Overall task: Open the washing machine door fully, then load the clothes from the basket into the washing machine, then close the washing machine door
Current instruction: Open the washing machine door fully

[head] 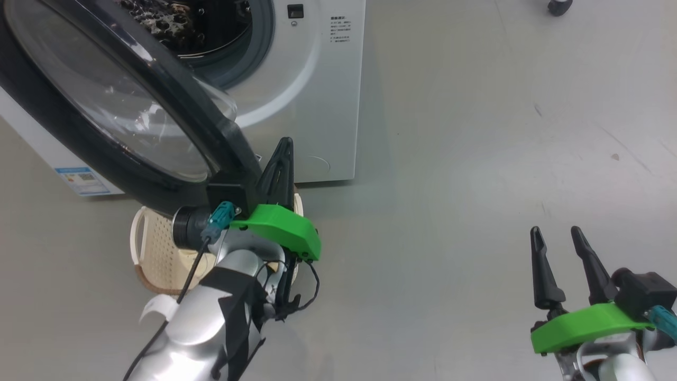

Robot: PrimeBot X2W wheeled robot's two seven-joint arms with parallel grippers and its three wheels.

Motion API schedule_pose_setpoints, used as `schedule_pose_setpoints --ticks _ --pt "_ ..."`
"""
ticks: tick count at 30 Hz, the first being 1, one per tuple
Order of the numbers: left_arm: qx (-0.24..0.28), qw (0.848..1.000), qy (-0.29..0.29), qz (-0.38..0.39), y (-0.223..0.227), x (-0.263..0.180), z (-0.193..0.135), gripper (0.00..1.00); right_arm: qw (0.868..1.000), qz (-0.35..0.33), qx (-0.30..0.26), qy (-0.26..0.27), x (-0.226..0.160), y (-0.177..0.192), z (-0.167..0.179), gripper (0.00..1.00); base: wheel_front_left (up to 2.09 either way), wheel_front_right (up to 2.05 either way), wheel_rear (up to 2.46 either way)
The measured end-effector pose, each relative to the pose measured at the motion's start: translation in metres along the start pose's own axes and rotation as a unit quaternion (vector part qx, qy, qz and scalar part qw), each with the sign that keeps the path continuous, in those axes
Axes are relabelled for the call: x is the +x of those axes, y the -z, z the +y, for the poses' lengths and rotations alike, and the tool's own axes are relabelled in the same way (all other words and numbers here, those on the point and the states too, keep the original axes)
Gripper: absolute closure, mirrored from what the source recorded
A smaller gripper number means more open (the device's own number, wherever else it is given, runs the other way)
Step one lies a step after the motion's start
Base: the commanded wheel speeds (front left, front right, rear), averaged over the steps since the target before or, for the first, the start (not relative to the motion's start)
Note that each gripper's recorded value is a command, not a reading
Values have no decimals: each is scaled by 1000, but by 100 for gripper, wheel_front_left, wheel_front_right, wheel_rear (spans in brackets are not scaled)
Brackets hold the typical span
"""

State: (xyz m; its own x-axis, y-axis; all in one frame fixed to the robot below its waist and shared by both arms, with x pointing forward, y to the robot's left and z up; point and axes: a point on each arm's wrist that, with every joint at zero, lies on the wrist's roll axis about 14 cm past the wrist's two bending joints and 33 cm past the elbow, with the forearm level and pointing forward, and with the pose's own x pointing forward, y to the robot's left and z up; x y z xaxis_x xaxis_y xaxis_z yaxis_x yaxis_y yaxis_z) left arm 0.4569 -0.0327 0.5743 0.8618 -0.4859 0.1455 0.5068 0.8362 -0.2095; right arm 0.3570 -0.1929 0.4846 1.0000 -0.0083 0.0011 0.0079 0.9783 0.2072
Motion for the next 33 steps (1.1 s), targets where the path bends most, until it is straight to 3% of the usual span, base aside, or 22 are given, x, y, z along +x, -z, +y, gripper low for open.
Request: schedule_pose_setpoints --ticks 15,33 --pt "-5 998 -51 40 26 -3 26 100 1000 0 1 -3 2 0 2 0 0 0 0" --pt "-10 997 -78 20 22 -17 40 100 1000 8 11 -12 9 6 8 0 0 0 0"
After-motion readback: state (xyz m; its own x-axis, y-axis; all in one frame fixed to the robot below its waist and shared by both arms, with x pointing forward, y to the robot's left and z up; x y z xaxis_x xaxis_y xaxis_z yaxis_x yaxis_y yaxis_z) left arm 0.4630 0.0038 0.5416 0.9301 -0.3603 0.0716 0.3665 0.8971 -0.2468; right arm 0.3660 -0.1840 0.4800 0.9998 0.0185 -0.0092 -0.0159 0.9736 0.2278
